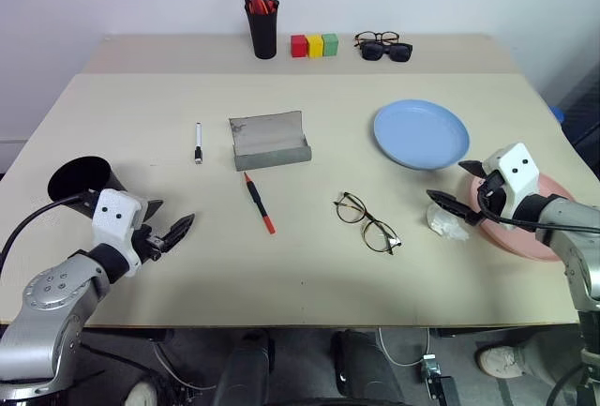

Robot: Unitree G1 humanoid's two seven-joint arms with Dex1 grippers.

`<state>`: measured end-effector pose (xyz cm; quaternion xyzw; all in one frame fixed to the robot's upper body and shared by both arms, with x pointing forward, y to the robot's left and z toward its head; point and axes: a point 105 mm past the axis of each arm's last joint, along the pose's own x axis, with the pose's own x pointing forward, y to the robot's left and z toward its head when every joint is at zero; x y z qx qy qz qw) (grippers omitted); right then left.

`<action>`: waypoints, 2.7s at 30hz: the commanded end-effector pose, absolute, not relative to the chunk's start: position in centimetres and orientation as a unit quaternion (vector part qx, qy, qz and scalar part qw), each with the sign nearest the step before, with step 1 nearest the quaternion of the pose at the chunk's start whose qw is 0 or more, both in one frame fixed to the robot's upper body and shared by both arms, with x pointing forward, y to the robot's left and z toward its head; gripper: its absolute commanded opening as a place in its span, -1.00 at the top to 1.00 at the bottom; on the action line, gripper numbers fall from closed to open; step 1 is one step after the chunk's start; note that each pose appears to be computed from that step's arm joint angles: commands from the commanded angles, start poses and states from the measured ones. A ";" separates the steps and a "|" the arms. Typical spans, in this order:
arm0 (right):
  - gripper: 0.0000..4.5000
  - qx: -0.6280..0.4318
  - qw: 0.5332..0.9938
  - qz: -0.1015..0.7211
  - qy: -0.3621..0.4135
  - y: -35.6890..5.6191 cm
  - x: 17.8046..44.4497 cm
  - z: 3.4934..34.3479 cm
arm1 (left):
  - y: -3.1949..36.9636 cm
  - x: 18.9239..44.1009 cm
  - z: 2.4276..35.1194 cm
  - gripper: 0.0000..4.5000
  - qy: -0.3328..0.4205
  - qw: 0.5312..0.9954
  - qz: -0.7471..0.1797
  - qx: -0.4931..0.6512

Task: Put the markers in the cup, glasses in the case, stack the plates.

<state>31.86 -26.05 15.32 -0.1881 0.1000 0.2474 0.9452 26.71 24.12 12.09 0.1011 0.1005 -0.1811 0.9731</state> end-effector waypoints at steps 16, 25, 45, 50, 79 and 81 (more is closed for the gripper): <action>-1.00 -0.167 0.919 0.357 -0.018 -16.2 33.1 18.8 | 19.5 29.1 13.8 -0.63 0.061 0.969 -0.219 0.094; -1.00 -0.117 0.857 0.500 -0.049 -5.8 29.9 18.4 | 13.3 33.5 13.0 -0.97 0.169 0.973 -0.151 0.051; -1.00 -0.121 0.848 0.514 -0.040 -4.3 29.7 17.2 | 13.9 34.5 11.3 0.93 0.277 0.959 -0.044 0.037; -1.00 -0.123 0.850 0.512 -0.038 -4.4 29.8 17.1 | 14.0 35.5 22.1 1.00 -0.005 0.995 -0.101 -0.010; -1.00 -0.002 0.800 0.591 -0.106 -0.2 28.5 22.0 | 30.7 27.4 22.5 0.18 -0.180 0.924 0.286 0.178; -1.00 -0.002 0.801 0.590 -0.105 -0.3 28.5 22.0 | 30.5 27.5 23.3 -0.21 -0.200 0.925 0.281 0.157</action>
